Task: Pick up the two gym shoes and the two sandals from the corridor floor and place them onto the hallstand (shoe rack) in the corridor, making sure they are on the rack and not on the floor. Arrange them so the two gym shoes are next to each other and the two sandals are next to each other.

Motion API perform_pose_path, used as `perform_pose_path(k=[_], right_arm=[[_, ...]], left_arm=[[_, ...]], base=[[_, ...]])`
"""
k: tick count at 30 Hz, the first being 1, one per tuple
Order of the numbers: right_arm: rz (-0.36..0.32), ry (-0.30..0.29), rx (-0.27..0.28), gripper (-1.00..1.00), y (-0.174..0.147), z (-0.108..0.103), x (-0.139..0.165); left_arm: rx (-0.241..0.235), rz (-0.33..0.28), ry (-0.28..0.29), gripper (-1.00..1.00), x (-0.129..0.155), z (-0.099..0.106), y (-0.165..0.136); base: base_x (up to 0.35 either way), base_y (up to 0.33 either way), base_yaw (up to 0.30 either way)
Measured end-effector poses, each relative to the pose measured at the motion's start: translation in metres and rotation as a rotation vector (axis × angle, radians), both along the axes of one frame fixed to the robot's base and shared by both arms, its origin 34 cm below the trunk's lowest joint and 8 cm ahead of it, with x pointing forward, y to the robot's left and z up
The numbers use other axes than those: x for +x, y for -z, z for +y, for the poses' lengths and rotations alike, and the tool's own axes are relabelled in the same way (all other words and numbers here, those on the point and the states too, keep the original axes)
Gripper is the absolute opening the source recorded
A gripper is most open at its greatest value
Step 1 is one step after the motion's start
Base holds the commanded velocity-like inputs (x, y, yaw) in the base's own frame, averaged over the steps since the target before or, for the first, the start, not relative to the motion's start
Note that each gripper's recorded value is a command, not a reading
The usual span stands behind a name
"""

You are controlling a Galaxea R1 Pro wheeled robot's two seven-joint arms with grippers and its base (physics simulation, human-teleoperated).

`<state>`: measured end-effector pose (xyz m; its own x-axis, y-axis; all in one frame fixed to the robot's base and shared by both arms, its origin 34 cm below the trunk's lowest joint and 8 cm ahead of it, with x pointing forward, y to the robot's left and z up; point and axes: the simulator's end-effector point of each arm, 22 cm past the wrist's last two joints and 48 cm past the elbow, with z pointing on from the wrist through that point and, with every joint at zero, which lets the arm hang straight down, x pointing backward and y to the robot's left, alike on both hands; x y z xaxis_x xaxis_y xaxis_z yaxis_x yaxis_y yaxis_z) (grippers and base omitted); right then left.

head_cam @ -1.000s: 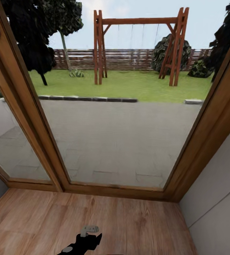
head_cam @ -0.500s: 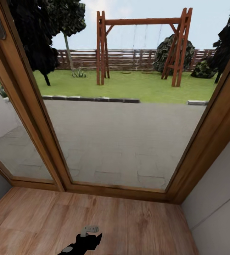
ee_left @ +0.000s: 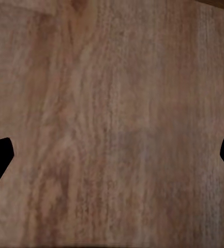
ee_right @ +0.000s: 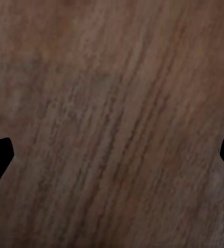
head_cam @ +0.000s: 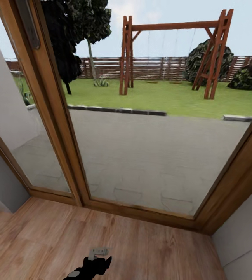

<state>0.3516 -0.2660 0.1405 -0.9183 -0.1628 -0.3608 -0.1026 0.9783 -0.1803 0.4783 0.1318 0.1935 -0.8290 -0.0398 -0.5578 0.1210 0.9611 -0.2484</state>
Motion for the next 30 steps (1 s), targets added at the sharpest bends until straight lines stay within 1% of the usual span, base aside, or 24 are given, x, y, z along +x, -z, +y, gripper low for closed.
perform_pose_path(k=[7, 12, 23, 25, 30], right_arm=[[-0.005, 0.000, 0.000, 1.00, -0.0014, 0.0000, 0.0020], [-0.007, -0.001, 0.000, 1.00, -0.0017, 0.0000, 0.0025], [-0.007, 0.000, 0.000, 1.00, -0.0019, 0.0000, 0.0028], [-0.008, 0.000, 0.000, 1.00, -0.0020, 0.0000, 0.0028], [-0.009, 0.000, 0.000, 1.00, -0.0025, 0.0000, 0.0034]], left_arm=[[0.000, -0.005, 0.001, 1.00, 0.0016, 0.0000, -0.0021], [0.000, -0.007, 0.001, 1.00, 0.0020, 0.0000, -0.0025], [0.000, -0.007, 0.001, 1.00, 0.0022, 0.0000, -0.0028], [0.000, -0.007, 0.001, 1.00, 0.0023, -0.0001, -0.0029], [0.000, -0.009, 0.000, 1.00, 0.0029, 0.0000, -0.0037]], base=[[0.060, 0.000, 0.160], [0.252, 0.000, 0.043], [0.320, 0.000, 0.017], [0.246, 0.000, 0.114], [0.087, 0.000, 0.213]])
